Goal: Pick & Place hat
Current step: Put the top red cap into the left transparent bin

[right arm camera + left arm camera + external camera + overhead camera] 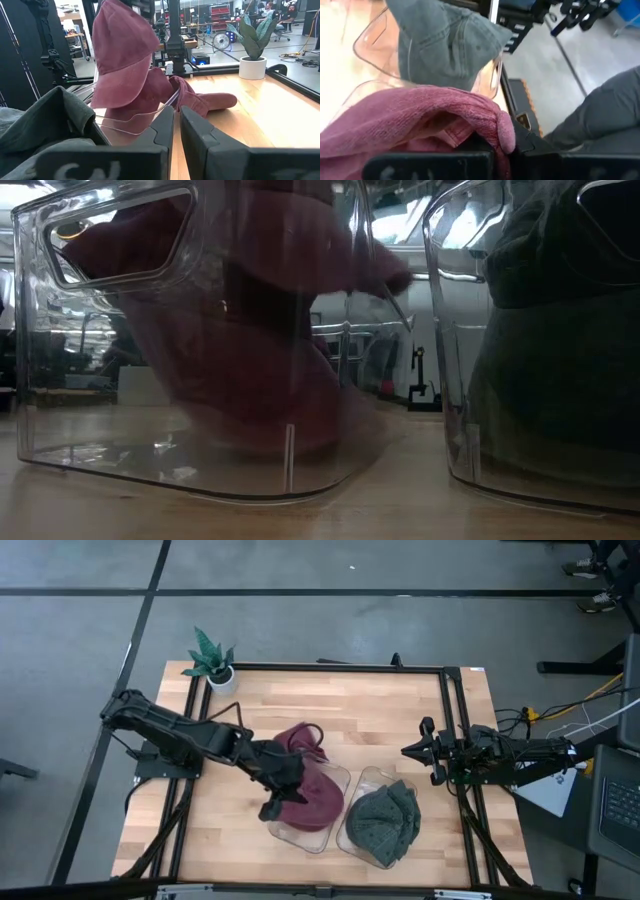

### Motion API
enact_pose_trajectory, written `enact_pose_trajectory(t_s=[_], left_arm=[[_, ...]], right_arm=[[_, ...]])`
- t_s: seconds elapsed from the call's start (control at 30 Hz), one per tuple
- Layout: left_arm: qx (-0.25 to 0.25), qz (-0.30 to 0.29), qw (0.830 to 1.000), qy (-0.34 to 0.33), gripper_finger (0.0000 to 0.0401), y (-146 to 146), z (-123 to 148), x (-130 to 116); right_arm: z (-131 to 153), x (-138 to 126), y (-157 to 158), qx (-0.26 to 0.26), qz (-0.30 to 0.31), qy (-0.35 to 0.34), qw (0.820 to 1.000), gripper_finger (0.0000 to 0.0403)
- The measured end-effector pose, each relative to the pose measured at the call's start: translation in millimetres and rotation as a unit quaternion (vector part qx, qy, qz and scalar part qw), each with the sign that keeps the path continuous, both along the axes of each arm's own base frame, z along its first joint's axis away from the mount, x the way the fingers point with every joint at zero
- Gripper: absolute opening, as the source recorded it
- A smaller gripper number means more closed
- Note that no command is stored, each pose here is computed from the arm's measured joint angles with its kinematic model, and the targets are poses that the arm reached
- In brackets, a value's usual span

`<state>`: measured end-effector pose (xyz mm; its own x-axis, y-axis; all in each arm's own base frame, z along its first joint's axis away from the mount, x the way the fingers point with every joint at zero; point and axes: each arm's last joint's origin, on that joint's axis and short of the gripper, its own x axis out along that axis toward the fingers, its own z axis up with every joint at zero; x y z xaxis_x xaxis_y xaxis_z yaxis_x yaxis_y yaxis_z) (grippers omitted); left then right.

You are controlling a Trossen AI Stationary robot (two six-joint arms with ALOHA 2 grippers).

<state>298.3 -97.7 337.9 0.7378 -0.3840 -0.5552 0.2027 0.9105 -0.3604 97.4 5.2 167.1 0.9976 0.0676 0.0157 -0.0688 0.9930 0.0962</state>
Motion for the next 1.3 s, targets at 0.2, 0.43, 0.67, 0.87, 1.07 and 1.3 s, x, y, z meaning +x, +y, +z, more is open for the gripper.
enact_pose_trajectory(t_s=[0.2,0.43,0.67,0.87,1.07,1.3], left_arm=[[0.054,0.014,0.997,0.056,0.0004,8.6,13.9,-9.8],[0.044,0.010,0.994,0.098,0.0004,4.0,-1.5,0.2],[0.023,-0.020,0.988,0.149,0.0005,-6.8,-25.2,27.2],[0.045,-0.036,0.988,0.141,0.0005,-12.2,-28.0,51.9],[0.060,-0.031,0.984,0.167,0.0005,-8.3,-43.8,64.2],[0.110,0.001,0.967,0.231,0.0005,-0.8,-54.1,55.8]], right_arm=[[0.0,0.0,0.0,0.000,0.000,0.000,1.000,0.0034],[0.0,0.0,0.0,0.000,0.000,0.000,1.000,0.0034],[0.0,0.0,0.0,0.000,0.000,0.000,1.000,0.0034],[0.0,0.0,0.0,0.000,0.000,0.000,1.000,0.0034],[0.0,0.0,0.0,0.000,0.000,0.000,1.000,0.0034],[0.0,0.0,0.0,0.000,0.000,0.000,1.000,0.0034]])
